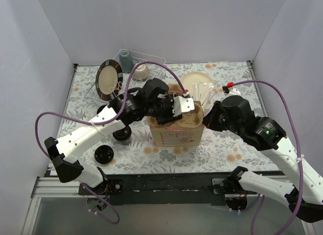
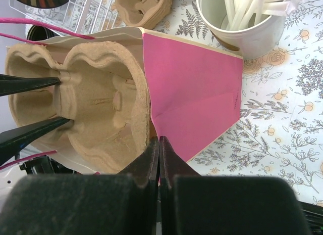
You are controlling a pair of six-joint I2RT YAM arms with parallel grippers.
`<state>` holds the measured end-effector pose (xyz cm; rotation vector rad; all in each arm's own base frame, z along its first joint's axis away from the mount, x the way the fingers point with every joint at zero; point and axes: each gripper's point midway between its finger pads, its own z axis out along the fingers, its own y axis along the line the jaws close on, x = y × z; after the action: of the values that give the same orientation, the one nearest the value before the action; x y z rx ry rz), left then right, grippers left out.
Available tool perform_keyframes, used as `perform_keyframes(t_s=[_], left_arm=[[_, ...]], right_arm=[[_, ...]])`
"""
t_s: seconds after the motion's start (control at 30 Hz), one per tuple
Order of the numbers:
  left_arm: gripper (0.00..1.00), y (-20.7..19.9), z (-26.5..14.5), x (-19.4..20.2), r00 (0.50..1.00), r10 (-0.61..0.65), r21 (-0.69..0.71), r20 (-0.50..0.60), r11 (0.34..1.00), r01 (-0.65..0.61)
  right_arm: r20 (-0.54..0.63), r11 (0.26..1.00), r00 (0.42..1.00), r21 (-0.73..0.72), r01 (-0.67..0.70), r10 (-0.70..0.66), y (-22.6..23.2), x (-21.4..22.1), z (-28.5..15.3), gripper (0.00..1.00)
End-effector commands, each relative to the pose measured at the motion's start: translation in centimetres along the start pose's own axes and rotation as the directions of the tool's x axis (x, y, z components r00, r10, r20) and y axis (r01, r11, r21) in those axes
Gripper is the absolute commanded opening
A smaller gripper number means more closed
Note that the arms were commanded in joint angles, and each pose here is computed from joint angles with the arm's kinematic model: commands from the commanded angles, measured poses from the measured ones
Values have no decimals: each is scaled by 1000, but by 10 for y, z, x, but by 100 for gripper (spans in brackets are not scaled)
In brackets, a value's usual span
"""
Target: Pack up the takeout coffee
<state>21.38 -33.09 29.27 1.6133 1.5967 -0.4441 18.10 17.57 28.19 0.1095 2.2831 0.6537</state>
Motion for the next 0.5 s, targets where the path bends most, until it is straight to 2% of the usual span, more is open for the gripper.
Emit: perform_keyframes(t_s=[0.0, 0.2, 0.47], left_arm=[[0, -8, 0, 7, 998, -29, 9, -48, 1000, 29], [0, -11, -2, 30, 993, -20, -6, -112, 1000, 19], [0, -12, -3, 33, 992, -39, -14, -120, 999, 37]], right_arm=[[68, 998, 997, -59, -38, 42, 13, -16, -5, 1], [75, 998, 996, -51, -40, 44, 12, -18, -7, 1], [84, 998, 996, -47, -37, 41, 12, -21, -9, 1]])
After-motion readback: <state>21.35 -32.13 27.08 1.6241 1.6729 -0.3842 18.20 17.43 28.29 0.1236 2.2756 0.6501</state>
